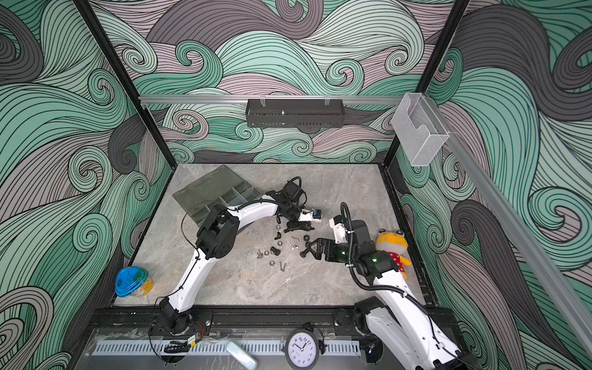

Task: Sort the screws and nuts into containers
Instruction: Pick up the nut at the center of the table.

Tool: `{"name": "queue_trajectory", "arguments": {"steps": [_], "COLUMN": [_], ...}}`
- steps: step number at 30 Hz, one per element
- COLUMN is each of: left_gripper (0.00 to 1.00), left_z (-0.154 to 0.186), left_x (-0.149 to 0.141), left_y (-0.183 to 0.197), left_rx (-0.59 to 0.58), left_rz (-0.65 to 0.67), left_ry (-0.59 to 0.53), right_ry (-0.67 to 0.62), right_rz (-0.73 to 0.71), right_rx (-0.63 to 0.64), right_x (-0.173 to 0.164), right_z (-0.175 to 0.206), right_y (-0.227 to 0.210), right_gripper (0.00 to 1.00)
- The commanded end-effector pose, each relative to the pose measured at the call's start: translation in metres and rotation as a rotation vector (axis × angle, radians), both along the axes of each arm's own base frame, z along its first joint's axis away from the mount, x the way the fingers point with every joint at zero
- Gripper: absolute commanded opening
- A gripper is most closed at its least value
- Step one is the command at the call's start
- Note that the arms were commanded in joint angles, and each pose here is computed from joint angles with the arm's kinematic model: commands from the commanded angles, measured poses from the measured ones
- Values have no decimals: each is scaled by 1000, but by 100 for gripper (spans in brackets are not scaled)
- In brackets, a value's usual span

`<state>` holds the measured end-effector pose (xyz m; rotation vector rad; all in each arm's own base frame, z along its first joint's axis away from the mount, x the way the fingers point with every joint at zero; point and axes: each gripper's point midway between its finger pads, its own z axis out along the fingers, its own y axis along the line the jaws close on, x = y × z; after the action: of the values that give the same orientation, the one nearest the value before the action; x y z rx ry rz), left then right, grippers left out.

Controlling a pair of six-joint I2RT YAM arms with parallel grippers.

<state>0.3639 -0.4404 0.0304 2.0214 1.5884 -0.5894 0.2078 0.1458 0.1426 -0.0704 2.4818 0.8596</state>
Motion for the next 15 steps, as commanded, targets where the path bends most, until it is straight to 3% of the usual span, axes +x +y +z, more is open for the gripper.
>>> {"name": "queue_trajectory", "arguments": {"steps": [1,8,15], "left_gripper": [32,26,27], "left_z": [-9,-13,-14], "left_x": [1,2,-3], "left_y": [0,-3,-2], "left_rx": [28,59,75], "left_rz": [-23,-29,-53], "left_ry": [-11,-4,-12], "right_ry": [-5,-6,-7], "right_rz": [4,-1,2], "right_rx": [4,4,7], "right_x": [1,1,0], "right_z": [-2,-2,-1], "right_y": [0,-1,0], "right_gripper": [100,100,100]}}
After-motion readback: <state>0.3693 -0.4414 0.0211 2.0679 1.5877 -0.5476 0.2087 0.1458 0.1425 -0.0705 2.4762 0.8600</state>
